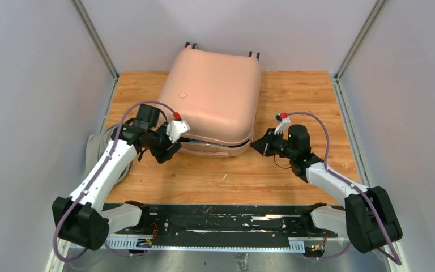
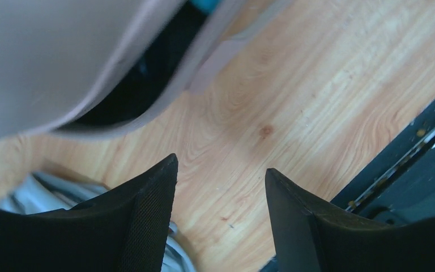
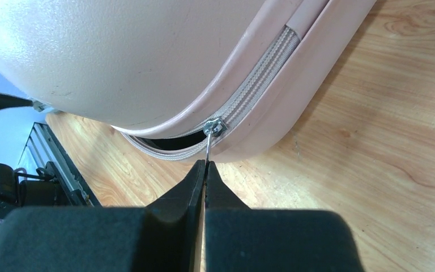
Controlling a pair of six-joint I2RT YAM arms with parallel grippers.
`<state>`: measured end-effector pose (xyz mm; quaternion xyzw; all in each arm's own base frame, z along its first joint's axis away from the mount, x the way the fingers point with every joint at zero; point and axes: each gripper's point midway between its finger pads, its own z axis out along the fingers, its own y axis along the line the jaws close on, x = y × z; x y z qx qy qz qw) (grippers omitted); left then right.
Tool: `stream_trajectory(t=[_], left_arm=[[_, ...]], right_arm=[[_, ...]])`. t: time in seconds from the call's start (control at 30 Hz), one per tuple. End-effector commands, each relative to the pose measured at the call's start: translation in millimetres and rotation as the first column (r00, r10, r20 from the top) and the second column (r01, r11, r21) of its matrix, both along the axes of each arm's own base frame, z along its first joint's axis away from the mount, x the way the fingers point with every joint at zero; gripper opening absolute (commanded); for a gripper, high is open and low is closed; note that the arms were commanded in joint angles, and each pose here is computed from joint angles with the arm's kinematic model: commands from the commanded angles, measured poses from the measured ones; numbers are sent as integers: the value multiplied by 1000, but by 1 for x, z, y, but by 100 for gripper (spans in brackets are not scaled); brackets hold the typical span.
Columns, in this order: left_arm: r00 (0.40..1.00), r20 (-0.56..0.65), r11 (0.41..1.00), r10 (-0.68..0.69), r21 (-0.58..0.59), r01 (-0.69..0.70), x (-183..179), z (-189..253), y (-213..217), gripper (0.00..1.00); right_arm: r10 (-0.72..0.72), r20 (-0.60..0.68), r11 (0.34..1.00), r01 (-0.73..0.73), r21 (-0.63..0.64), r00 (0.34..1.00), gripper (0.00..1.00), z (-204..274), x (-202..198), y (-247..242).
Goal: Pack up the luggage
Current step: Zip the luggage at the center of the board.
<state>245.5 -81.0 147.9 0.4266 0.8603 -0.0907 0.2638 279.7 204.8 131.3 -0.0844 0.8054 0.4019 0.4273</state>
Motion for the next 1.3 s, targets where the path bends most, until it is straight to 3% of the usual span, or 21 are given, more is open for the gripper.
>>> stream_trajectory(t=[0.0,0.1,0.27,0.4,0.67,0.77,0.93,1.27], left_arm=[[948,127,932,-293,259,253,-11,-2,-2,64],[870,194,865,-453,330,377,-15,4,-15,65],[745,267,761,-612,457,461,-6,-7,-28,64],[672,369,751,-642,481,452,11,-11,-48,63],[591,493,763,-638,503,405,37,-15,-68,65],[572,474,739,-669,506,444,37,-27,-75,65],[612,386,713,-690,508,484,43,-54,-79,64],[610,325,682,-723,479,553,32,-66,-89,44]], right_arm=[[92,-92,996,-91,7,992,0,-8,-26,15],[88,-104,996,-87,13,991,0,-8,-23,16],[73,-105,997,-72,16,992,0,-7,-21,16],[81,-103,997,-79,21,991,0,-3,-24,16],[72,-77,997,-69,37,994,0,4,-30,13],[80,-71,996,-77,47,994,0,8,-30,14],[93,-58,994,-90,57,994,0,15,-29,17],[96,-55,994,-92,66,994,0,19,-30,17]])
